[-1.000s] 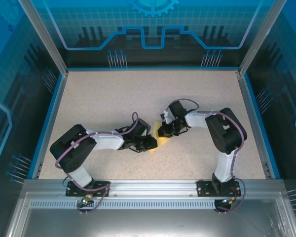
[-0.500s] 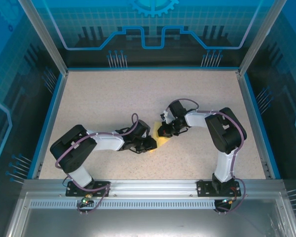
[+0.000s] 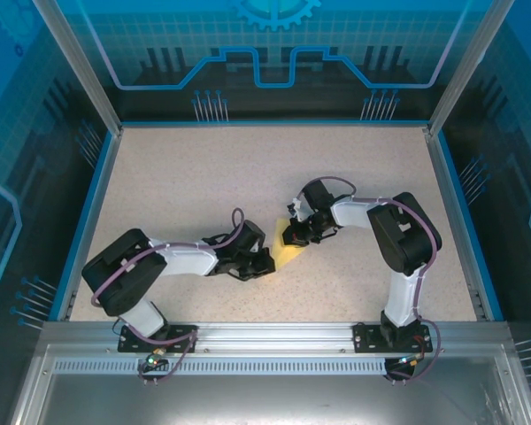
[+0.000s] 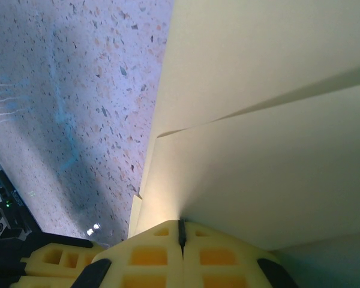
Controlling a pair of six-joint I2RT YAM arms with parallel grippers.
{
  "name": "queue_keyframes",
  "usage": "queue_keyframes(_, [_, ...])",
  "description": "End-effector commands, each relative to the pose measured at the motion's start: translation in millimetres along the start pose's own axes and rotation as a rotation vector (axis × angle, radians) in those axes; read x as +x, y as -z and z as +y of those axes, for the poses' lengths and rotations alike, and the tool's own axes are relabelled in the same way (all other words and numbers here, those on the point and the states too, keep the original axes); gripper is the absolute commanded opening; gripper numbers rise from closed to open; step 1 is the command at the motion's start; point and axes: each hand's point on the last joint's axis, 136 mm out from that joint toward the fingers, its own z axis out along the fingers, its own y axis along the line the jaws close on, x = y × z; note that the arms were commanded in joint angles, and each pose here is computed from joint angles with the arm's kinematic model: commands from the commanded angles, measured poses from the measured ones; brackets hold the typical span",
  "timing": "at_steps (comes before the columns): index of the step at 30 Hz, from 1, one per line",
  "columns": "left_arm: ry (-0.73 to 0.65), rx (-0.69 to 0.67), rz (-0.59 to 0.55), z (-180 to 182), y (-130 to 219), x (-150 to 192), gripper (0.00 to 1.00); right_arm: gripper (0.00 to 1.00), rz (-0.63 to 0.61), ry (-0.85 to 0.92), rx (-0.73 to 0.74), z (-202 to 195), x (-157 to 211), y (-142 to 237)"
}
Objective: Fold a paper plane with a square sheet of paper (pick it up from the middle)
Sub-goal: Fourth fold the wing at the center of the table.
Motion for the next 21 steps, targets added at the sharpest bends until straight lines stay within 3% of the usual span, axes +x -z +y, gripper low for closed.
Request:
queue_keyframes(1, [0.025, -0.103, 0.076, 28.9, 6.1, 26.3, 0.04, 0.0, 0.107, -0.109, 0.215, -60.8, 36.5, -19.0])
queue_keyframes(9, [-0.106, 0.088, -0.131, -43.5, 34.2, -20.0, 0.04, 0.0, 0.103, -0.108, 0.211, -59.3, 35.4, -19.1])
queue_keyframes(21, [-0.05, -0.071, -0.087, 8.6, 2.0, -11.7, 0.0, 0.0, 0.105, -0.103, 0.203, -54.9, 34.2, -21.7])
